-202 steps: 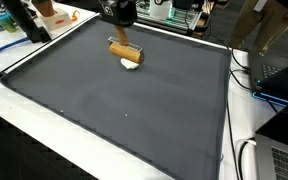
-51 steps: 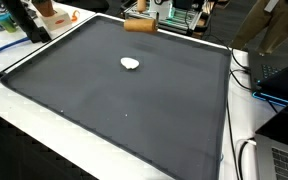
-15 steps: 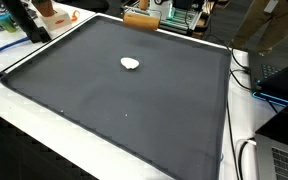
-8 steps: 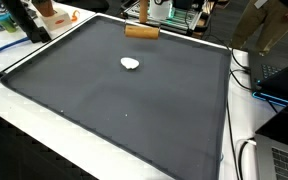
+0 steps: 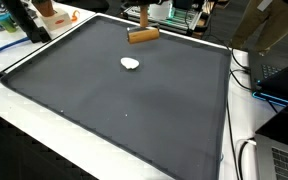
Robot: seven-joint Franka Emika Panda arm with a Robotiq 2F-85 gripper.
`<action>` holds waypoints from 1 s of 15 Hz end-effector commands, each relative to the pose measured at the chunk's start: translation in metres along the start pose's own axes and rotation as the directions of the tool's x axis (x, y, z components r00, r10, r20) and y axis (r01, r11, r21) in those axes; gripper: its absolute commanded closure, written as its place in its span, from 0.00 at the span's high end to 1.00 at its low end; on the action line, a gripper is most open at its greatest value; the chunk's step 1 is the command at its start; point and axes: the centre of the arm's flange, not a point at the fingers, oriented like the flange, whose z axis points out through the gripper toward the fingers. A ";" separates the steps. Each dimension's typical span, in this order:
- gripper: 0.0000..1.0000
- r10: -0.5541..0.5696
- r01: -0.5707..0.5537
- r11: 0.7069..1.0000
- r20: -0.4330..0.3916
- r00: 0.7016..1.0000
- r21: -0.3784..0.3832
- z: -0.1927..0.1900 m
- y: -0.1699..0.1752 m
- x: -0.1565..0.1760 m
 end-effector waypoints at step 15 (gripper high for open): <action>0.23 -0.098 0.099 0.995 0.039 0.994 -0.009 0.047 0.036 0.020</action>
